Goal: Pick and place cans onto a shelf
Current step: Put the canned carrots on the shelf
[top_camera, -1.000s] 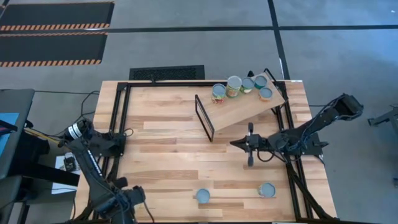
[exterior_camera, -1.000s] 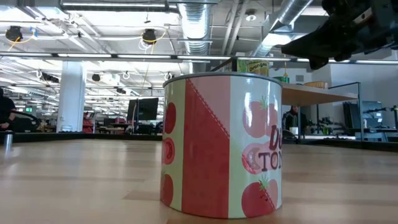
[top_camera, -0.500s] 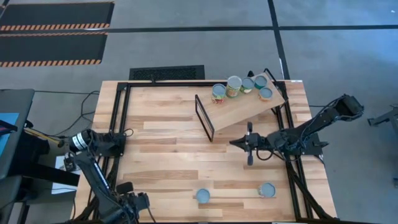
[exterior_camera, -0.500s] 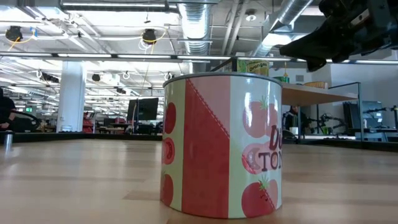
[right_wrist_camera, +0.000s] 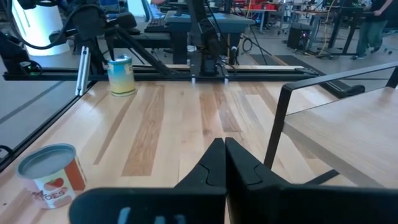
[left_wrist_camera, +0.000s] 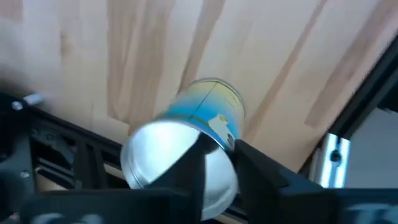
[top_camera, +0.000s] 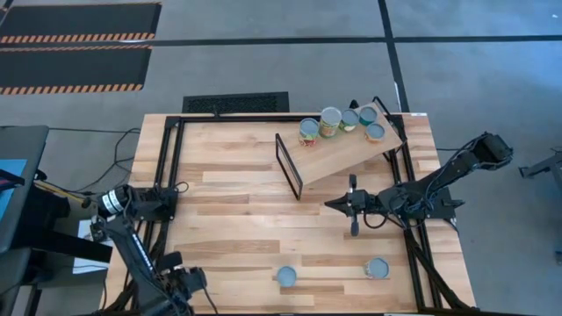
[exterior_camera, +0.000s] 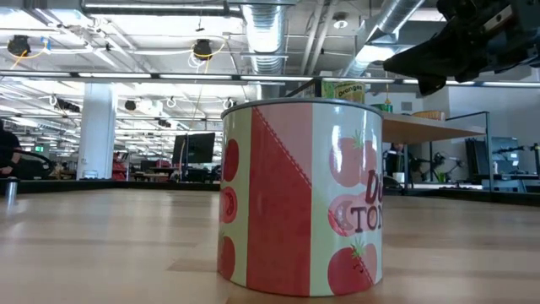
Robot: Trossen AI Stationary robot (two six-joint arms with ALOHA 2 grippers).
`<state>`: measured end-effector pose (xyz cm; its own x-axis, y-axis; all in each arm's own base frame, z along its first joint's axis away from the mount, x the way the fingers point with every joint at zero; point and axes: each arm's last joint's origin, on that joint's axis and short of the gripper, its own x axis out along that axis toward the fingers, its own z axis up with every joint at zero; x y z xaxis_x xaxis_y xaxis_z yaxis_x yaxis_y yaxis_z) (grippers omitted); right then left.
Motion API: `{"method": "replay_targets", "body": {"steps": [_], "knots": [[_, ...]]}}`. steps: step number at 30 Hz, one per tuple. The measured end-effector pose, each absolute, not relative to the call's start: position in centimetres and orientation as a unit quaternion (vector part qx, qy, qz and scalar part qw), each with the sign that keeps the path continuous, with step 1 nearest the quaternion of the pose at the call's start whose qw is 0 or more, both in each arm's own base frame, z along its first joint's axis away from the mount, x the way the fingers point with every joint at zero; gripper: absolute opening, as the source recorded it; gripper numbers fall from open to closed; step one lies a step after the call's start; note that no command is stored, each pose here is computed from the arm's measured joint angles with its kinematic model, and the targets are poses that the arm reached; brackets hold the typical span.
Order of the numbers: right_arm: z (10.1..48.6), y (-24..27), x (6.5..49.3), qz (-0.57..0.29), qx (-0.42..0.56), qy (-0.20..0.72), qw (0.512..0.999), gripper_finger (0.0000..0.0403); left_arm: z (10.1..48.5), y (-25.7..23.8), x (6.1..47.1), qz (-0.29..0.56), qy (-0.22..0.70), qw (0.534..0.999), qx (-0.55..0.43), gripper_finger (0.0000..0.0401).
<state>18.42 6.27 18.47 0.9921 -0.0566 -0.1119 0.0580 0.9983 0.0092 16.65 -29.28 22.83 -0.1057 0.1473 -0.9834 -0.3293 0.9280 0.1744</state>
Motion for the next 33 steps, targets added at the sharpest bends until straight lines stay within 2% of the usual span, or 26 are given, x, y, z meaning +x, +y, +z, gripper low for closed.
{"method": "replay_targets", "body": {"steps": [3,5,12,16,22,33], "knots": [[18.5,6.3,18.4,-0.029,0.006,0.056,0.998,0.0008,22.8,-29.3,16.4,0.184,0.719,0.668,-0.055,0.002],[18.5,6.3,18.4,-0.029,0.006,0.056,0.998,0.0008,22.8,-29.3,16.2,0.185,0.71,0.678,-0.047,0.0006],[18.5,6.3,18.4,-0.029,0.007,0.054,0.998,0.0008,23.1,-28.8,16.9,0.167,0.681,0.713,-0.004,0.0001],[18.5,6.3,18.4,-0.029,0.007,0.053,0.998,0.0008,24.4,-27.1,18.5,0.163,0.641,0.75,0.012,0.0],[18.8,6.3,18.5,-0.028,0.011,0.04,0.999,0.0008,25.7,-23.7,22.9,0.128,0.607,0.783,0.049,0.0],[18.8,6.3,18.5,-0.028,0.007,0.043,0.999,0.0008,25.4,-16.5,33.6,0.028,0.523,0.848,0.084,0.0]]}}
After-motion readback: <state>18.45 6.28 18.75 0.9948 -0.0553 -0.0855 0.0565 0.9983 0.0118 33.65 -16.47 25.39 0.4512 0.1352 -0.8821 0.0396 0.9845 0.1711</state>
